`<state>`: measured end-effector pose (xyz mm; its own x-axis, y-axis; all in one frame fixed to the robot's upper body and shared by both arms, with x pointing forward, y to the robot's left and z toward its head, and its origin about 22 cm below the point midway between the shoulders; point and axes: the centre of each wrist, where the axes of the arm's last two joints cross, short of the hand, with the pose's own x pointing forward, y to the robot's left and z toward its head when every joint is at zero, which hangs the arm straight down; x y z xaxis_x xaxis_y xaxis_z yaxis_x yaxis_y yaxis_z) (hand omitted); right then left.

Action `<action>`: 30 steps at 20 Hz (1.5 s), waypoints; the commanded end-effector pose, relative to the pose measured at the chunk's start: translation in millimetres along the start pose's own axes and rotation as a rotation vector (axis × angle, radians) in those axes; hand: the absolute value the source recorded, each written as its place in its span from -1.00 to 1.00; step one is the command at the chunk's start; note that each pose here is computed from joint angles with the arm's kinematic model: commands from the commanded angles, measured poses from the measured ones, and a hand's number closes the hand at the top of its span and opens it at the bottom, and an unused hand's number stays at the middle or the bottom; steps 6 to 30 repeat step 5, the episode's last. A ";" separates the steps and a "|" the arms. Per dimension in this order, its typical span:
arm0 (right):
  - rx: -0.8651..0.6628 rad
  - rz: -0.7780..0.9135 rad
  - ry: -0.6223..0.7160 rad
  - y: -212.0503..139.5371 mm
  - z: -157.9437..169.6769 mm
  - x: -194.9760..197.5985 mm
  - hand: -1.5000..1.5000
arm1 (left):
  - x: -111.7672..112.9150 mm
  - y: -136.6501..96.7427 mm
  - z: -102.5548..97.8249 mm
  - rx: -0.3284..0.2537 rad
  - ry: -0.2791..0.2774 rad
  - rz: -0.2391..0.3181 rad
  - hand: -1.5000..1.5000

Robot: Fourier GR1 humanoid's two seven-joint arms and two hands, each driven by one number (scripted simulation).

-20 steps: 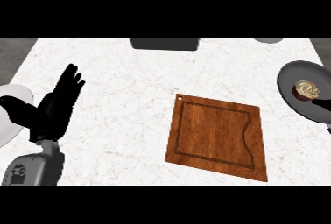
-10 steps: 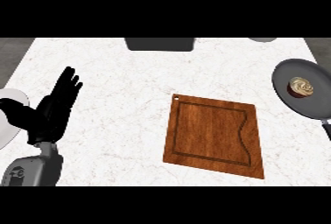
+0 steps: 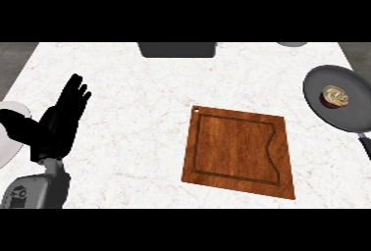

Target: Pick the cupcake from the cutting board and place it in the pan

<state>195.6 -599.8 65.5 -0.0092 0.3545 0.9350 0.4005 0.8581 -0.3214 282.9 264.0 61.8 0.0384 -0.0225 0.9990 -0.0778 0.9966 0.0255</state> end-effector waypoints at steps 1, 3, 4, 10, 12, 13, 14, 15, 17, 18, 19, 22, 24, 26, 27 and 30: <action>0.049 -0.052 -0.065 -20.1 20.3 -4.4 -1.00 | 4.0 11.3 -3.0 0.003 -0.001 -0.019 0.00; 0.043 -0.062 -0.060 -17.6 24.7 -10.1 -1.00 | -6.3 1.1 2.6 0.006 0.011 -0.003 0.00; 0.053 -0.037 -0.060 -24.9 30.9 -10.0 -1.00 | -4.3 11.4 5.6 0.002 0.014 0.008 0.00; 0.051 -0.038 -0.071 -12.4 26.7 -15.3 -1.00 | 0.3 2.9 7.0 0.004 -0.001 -0.007 0.00; 0.051 -0.038 -0.071 -12.4 26.7 -15.3 -1.00 | 0.3 2.9 7.0 0.004 -0.001 -0.007 0.00; 0.051 -0.038 -0.071 -12.4 26.7 -15.3 -1.00 | 0.3 2.9 7.0 0.004 -0.001 -0.007 0.00; 0.051 -0.038 -0.071 -12.4 26.7 -15.3 -1.00 | 0.3 2.9 7.0 0.004 -0.001 -0.007 0.00; 0.051 -0.038 -0.071 -12.4 26.7 -15.3 -1.00 | 0.3 2.9 7.0 0.004 -0.001 -0.007 0.00; 0.051 -0.038 -0.071 -12.4 26.7 -15.3 -1.00 | 0.3 2.9 7.0 0.004 -0.001 -0.007 0.00; 0.051 -0.038 -0.071 -12.4 26.7 -15.3 -1.00 | 0.3 2.9 7.0 0.004 -0.001 -0.007 0.00; 0.051 -0.038 -0.071 -12.4 26.7 -15.3 -1.00 | 0.3 2.9 7.0 0.004 -0.001 -0.007 0.00; 0.051 -0.038 -0.071 -12.4 26.7 -15.3 -1.00 | 0.3 2.9 7.0 0.004 -0.001 -0.007 0.00; 0.051 -0.038 -0.071 -12.4 26.7 -15.3 -1.00 | 0.3 2.9 7.0 0.004 -0.001 -0.007 0.00; 0.051 -0.038 -0.071 -12.4 26.7 -15.3 -1.00 | 0.3 2.9 7.0 0.004 -0.001 -0.007 0.00; 0.051 -0.038 -0.071 -12.4 26.7 -15.3 -1.00 | 0.3 2.9 7.0 0.004 -0.001 -0.007 0.00; 0.051 -0.038 -0.071 -12.4 26.7 -15.3 -1.00 | 0.3 2.9 7.0 0.004 -0.001 -0.007 0.00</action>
